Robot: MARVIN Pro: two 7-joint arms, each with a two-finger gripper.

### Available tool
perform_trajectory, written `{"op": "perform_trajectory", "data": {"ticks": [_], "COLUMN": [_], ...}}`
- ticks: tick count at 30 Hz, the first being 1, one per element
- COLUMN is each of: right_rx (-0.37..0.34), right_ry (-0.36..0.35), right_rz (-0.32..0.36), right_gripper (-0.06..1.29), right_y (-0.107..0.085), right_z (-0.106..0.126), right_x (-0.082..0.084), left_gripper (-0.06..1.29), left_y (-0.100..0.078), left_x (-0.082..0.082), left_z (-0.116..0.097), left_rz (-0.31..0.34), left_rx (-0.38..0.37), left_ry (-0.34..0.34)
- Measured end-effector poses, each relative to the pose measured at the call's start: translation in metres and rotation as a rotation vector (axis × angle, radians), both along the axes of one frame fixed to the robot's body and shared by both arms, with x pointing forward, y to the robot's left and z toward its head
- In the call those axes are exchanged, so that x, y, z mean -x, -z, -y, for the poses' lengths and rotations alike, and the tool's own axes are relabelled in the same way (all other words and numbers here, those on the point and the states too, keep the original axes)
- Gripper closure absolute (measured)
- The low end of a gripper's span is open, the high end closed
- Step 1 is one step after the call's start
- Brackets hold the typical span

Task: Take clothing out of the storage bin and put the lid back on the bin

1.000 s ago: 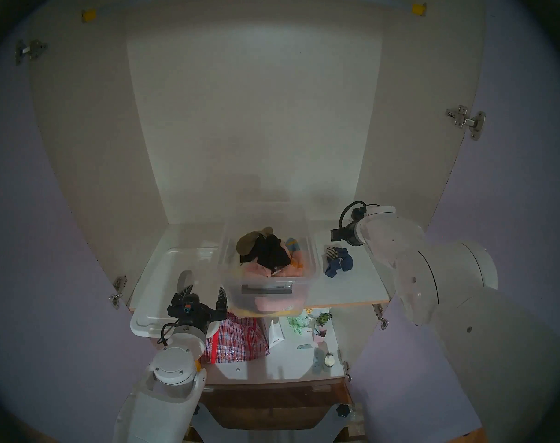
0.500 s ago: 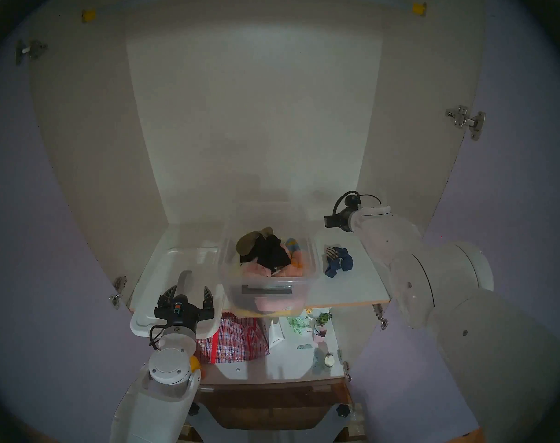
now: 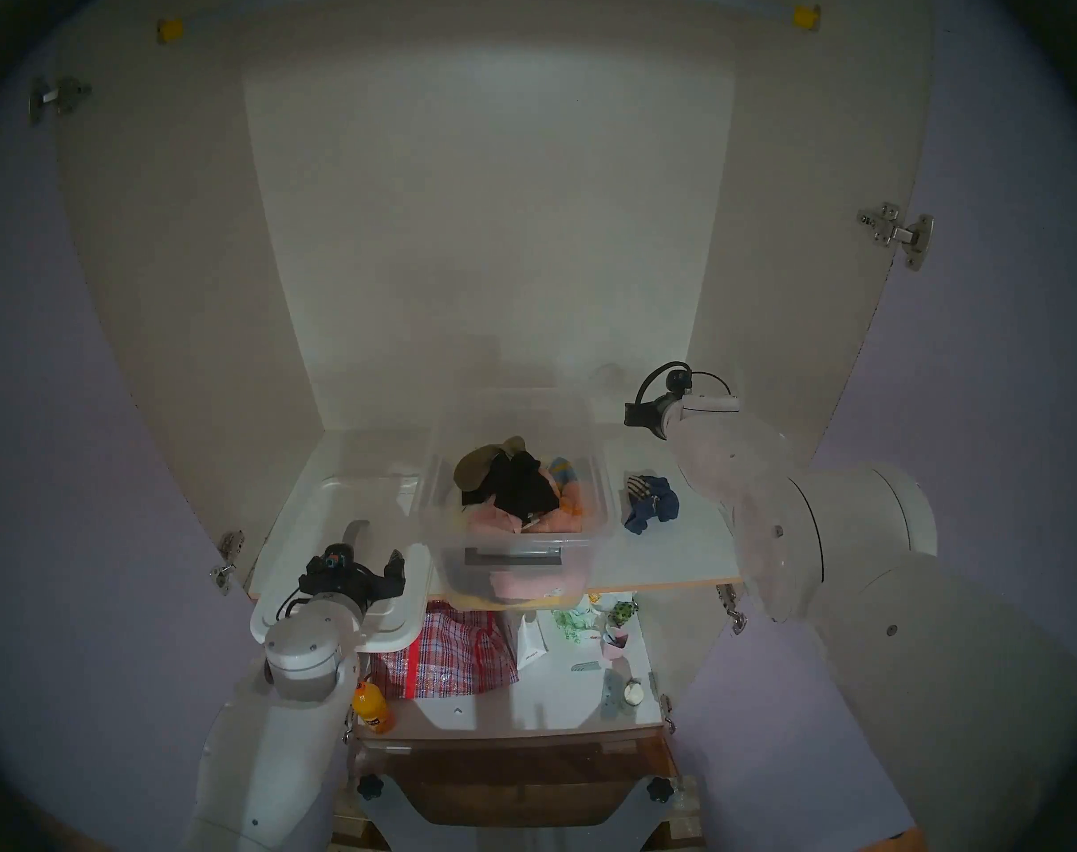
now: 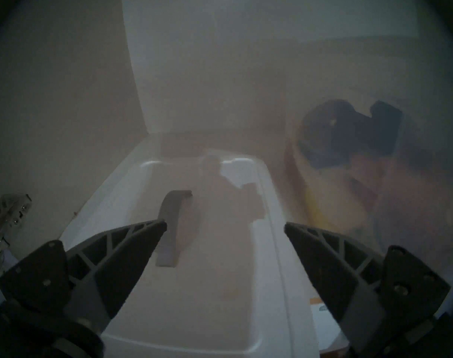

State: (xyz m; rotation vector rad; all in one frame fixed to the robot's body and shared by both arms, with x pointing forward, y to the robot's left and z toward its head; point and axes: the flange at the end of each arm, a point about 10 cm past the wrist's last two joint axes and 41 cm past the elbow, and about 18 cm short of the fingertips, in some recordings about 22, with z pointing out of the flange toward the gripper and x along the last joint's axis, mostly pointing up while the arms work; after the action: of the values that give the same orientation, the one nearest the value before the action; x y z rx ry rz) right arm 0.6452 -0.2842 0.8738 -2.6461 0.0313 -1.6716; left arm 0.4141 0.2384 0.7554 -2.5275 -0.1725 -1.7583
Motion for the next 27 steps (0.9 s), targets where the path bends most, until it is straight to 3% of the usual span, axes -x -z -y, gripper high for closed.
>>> {"op": "perform_trajectory", "data": {"ticks": [5,13,16,19,21,27], "right_rx": [-0.003,-0.005,-0.005,-0.005,-0.006,-0.011], "right_ry": [-0.004,-0.006,-0.006,-0.006,-0.007,-0.008], "right_rz": [-0.003,-0.004,-0.004,-0.004,-0.004,0.004], "right_gripper": [-0.02,-0.02,-0.02,-0.02,-0.02,-0.02], "right_y": [0.0,0.0,0.0,0.0,0.0,-0.001], "right_z": [-0.001,-0.002,-0.002,-0.002,-0.002,-0.001], "right_x": [0.0,0.0,0.0,0.0,0.0,0.0], "left_gripper": [-0.01,-0.01,-0.01,-0.01,-0.01,-0.01], "left_y": [-0.003,0.018,0.019,0.025,0.029,0.033], "left_x": [-0.019,-0.023,-0.03,-0.037,-0.039,-0.043], "left_z": [-0.016,-0.018,-0.021,-0.024,-0.031,-0.034], "left_rz": [-0.044,-0.145,-0.165,-0.19,-0.202,-0.22], "left_rx": [-0.021,-0.074,-0.085,-0.083,-0.04,-0.049], "left_ry": [-0.023,0.009,0.011,0.006,-0.025,-0.027]}}
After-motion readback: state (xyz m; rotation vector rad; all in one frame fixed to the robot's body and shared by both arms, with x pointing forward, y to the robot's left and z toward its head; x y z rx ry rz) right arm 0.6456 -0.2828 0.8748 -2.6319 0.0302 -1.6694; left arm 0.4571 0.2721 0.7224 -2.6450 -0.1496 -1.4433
